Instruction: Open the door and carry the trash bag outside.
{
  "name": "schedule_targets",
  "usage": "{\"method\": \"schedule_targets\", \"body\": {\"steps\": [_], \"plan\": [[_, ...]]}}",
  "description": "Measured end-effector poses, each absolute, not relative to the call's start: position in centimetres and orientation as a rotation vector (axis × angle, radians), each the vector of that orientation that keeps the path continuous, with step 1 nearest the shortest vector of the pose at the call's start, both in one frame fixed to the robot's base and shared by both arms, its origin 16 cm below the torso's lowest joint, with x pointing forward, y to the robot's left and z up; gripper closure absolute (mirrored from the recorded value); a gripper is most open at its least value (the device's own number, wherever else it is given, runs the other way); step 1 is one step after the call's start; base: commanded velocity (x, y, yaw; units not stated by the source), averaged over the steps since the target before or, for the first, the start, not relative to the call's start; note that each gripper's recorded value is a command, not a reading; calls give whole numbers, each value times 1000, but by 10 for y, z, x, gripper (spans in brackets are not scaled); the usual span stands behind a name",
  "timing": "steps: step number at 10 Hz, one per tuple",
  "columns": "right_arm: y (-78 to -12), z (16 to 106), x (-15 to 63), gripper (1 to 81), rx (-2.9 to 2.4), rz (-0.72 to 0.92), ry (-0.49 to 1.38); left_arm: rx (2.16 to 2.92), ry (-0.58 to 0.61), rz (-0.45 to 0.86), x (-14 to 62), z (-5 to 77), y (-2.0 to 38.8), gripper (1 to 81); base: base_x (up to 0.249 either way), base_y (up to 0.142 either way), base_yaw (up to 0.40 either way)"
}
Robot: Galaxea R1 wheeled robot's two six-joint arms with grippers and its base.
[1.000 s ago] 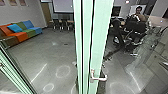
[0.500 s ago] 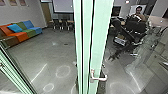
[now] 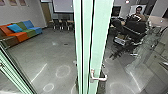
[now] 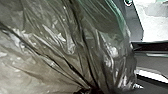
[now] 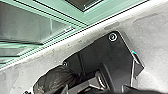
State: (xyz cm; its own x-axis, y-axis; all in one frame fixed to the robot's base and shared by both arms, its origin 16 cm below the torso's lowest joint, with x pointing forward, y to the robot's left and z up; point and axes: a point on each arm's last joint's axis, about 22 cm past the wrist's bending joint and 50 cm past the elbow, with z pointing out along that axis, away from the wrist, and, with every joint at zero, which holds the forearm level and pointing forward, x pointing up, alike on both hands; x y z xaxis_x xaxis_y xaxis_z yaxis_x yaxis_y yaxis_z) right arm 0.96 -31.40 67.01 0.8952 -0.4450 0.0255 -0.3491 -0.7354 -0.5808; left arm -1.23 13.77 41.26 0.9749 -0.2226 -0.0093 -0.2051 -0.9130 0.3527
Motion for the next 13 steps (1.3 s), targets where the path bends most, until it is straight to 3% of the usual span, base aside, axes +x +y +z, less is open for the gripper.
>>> {"method": "schedule_targets", "body": {"steps": [4,9,13], "plan": [[-335,718,107,10,-2438,-302,410,2766,-311,-67,-10,412,138,811,0,0,0],[-335,774,186,10,-2321,-223,527,2766,-310,-66,-10,412,137,811,0,0,0],[-345,812,235,10,-2309,-278,413,2767,-311,-65,-9,412,137,811,0,0,0]]}}
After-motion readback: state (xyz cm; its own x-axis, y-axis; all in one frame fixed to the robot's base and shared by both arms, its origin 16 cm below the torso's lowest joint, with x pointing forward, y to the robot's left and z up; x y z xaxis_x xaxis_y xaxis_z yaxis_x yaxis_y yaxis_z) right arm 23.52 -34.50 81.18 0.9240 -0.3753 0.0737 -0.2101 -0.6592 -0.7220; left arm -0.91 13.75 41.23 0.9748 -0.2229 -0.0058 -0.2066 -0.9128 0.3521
